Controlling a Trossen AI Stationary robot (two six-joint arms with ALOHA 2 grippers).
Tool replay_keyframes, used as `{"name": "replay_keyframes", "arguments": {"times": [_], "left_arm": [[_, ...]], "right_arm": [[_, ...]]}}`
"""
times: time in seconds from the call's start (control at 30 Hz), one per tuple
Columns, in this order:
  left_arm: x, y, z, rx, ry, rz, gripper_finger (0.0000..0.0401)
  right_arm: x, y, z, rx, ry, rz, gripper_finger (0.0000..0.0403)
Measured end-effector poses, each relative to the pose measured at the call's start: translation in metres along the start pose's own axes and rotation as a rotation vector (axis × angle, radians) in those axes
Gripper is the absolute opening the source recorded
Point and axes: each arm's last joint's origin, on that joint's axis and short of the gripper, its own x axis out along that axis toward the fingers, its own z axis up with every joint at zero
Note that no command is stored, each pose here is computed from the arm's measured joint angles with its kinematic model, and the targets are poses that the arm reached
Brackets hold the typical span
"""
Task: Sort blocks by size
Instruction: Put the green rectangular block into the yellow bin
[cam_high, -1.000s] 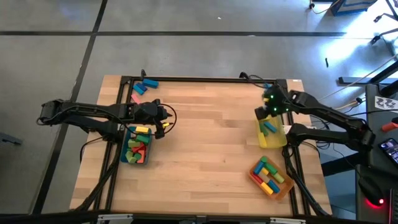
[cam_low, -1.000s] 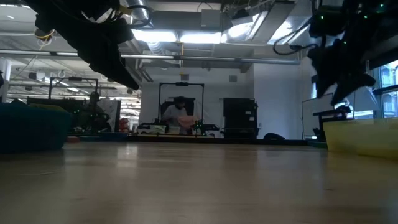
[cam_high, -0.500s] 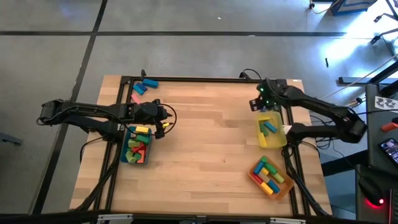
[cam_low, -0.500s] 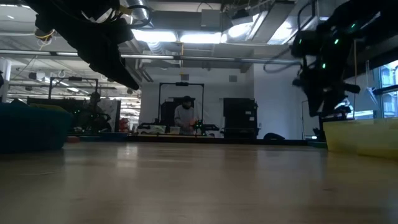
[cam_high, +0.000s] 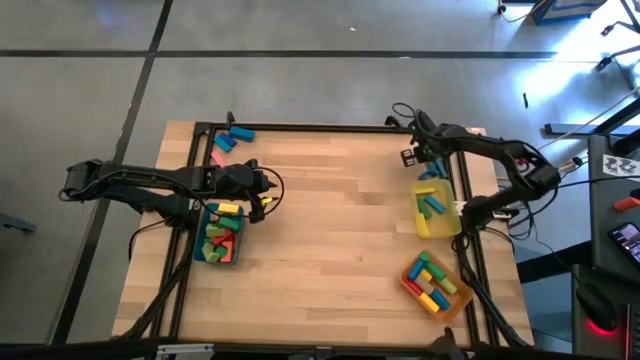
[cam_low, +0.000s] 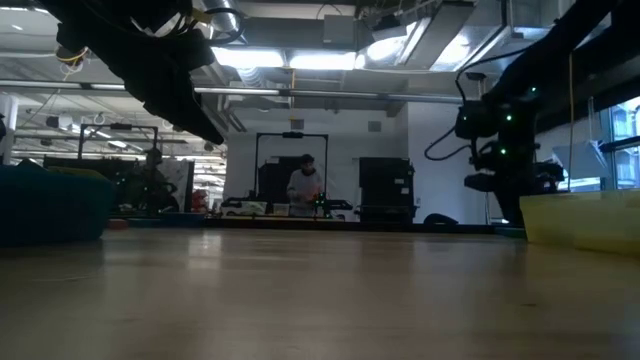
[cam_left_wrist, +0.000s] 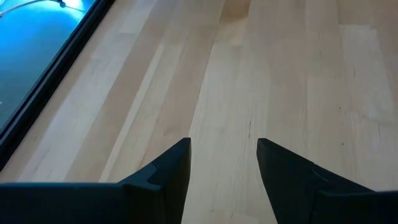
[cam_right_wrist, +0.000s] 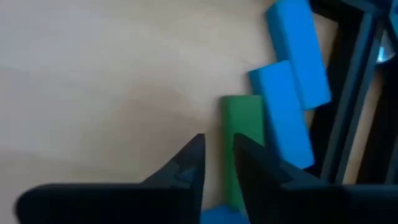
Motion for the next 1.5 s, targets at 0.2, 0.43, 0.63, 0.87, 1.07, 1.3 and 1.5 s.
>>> {"name": "replay_keyframes", "arguments": {"times": [0.2,0.43,0.63,0.87,1.07,1.3,1.5], "left_arm": [[0.000,0.000,0.000,0.000,0.000,0.000,0.0169],[0.000,0.000,0.000,0.000,0.000,0.000,0.0169],[0.000,0.000,0.000,-0.003,0.000,0.000,0.0169],[0.000,0.000,0.001,0.011,-0.010,0.001,0.0169],[0.000,0.000,0.002,0.008,-0.022,0.001,0.0169],[0.000,0.000,0.002,0.007,-0.021,0.001,0.0169],[0.000,0.000,0.002,0.008,-0.021,0.001,0.0169]], "right_arm": [[-0.003,0.001,0.008,0.004,-0.026,-0.011,0.0021],[-0.003,-0.003,0.011,0.018,-0.034,-0.018,0.0013],[-0.001,-0.002,0.014,0.008,-0.003,-0.025,0.0005],[0.004,0.002,0.026,-0.031,0.118,-0.097,0.0010],[-0.003,0.002,0.040,-0.038,0.138,-0.153,0.0005],[0.010,0.005,0.043,-0.060,0.251,-0.201,0.0007],[0.018,0.007,0.046,-0.069,0.282,-0.228,0.0008]]}}
